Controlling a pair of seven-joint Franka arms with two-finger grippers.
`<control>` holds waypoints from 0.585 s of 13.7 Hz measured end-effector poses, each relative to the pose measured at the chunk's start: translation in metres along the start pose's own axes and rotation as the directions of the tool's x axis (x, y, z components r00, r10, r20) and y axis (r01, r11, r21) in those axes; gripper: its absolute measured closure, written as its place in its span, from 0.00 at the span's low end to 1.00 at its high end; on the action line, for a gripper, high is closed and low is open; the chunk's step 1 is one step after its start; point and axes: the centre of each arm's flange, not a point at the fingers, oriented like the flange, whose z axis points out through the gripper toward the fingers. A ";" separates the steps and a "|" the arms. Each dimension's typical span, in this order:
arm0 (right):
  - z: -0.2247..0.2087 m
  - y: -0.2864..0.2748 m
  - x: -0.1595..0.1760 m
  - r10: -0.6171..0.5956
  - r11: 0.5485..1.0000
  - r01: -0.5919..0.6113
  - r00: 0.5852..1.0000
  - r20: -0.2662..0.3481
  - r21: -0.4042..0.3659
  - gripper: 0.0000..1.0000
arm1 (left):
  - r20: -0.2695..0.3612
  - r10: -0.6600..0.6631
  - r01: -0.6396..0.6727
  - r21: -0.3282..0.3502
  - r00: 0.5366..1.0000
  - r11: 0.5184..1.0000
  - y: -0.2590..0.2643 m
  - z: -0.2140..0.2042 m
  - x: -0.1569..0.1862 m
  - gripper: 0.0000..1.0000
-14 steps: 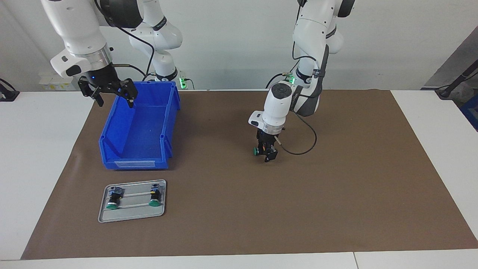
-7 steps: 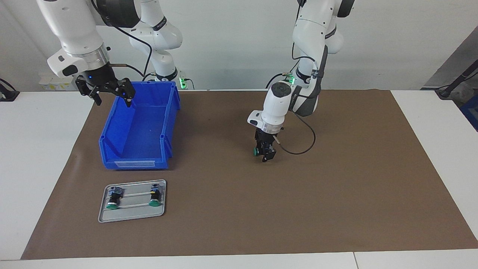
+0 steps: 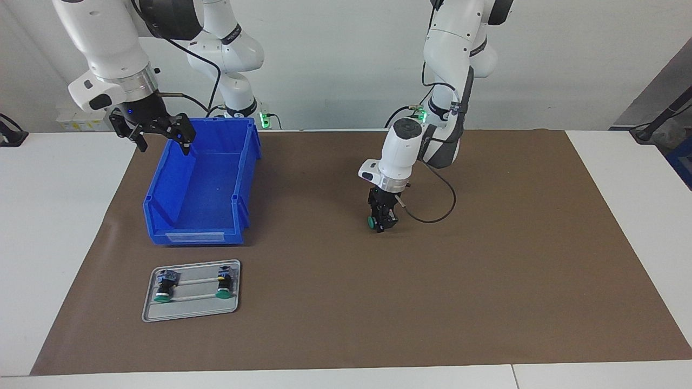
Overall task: Place and press button with both arms
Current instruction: 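Grasp the green button with the left gripper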
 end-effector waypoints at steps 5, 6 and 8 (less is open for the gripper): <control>-0.001 0.000 -0.001 0.002 1.000 -0.002 1.000 0.008 0.011 0.00 | 0.000 0.000 0.000 0.001 1.000 1.000 -0.001 0.000 0.000 0.65; -0.001 -0.001 -0.001 0.001 1.000 -0.002 1.000 0.009 0.011 0.00 | -0.002 -0.006 0.006 0.002 1.000 1.000 -0.003 -0.001 -0.001 0.65; -0.001 -0.002 -0.001 0.000 1.000 0.000 1.000 0.009 0.012 0.00 | -0.015 -0.046 0.046 0.002 0.999 0.999 -0.013 -0.004 -0.005 0.65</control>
